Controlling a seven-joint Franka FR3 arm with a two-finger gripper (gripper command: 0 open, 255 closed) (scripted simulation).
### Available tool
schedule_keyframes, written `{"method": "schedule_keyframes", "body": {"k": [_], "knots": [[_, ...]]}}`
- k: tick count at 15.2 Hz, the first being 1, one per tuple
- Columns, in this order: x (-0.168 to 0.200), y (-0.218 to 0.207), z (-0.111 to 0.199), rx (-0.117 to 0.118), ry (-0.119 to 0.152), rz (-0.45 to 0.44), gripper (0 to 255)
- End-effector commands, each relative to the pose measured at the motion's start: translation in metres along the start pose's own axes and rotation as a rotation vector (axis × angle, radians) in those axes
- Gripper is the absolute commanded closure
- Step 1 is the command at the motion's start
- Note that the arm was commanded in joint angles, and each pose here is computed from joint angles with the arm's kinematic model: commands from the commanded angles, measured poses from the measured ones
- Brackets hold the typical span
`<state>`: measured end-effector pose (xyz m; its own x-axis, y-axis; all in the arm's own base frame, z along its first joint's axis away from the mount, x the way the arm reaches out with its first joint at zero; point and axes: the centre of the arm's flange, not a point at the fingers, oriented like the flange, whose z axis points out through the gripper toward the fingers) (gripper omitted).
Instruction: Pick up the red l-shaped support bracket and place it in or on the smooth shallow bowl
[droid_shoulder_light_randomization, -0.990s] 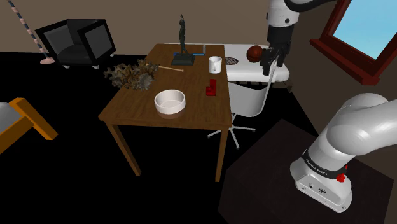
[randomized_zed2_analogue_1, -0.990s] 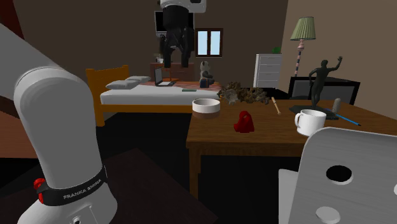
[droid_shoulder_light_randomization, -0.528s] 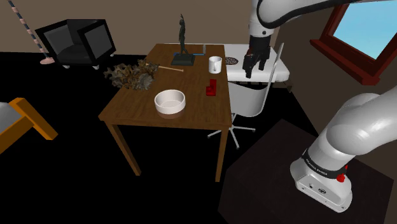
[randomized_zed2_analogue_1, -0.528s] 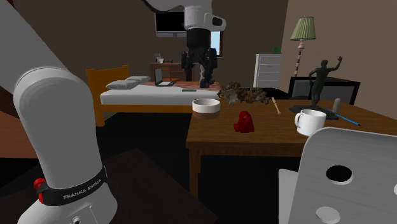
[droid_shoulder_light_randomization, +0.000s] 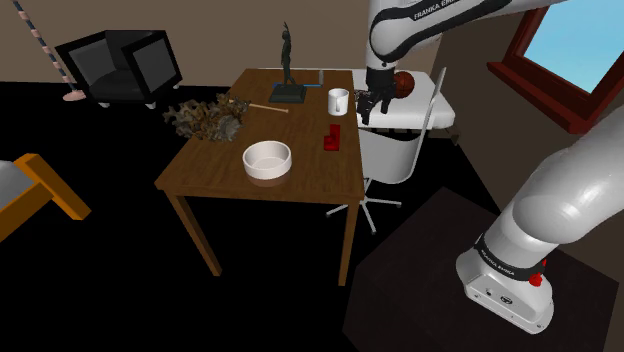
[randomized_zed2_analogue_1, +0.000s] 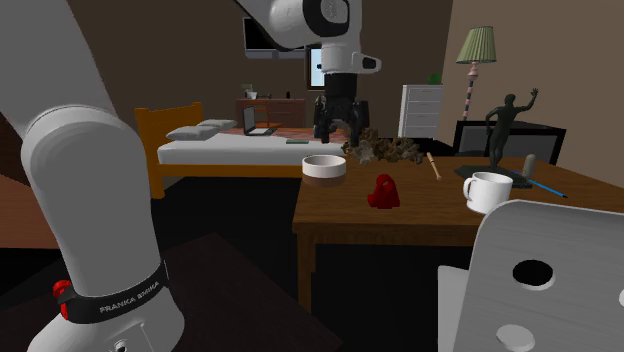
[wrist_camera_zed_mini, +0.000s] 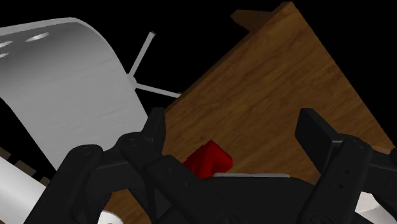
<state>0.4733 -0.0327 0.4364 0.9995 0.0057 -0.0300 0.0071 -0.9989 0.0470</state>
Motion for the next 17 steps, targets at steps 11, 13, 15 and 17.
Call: {"method": "schedule_keyframes", "body": {"k": [11,13,15,17], "knots": [[0.136,0.018,0.069,0.009,0.062,-0.027,0],[0.159,0.02,0.08,0.011,0.072,-0.031,0],[0.176,0.021,0.087,0.012,0.079,-0.034,0],[0.177,0.021,0.098,0.012,0.079,-0.034,0]]}}
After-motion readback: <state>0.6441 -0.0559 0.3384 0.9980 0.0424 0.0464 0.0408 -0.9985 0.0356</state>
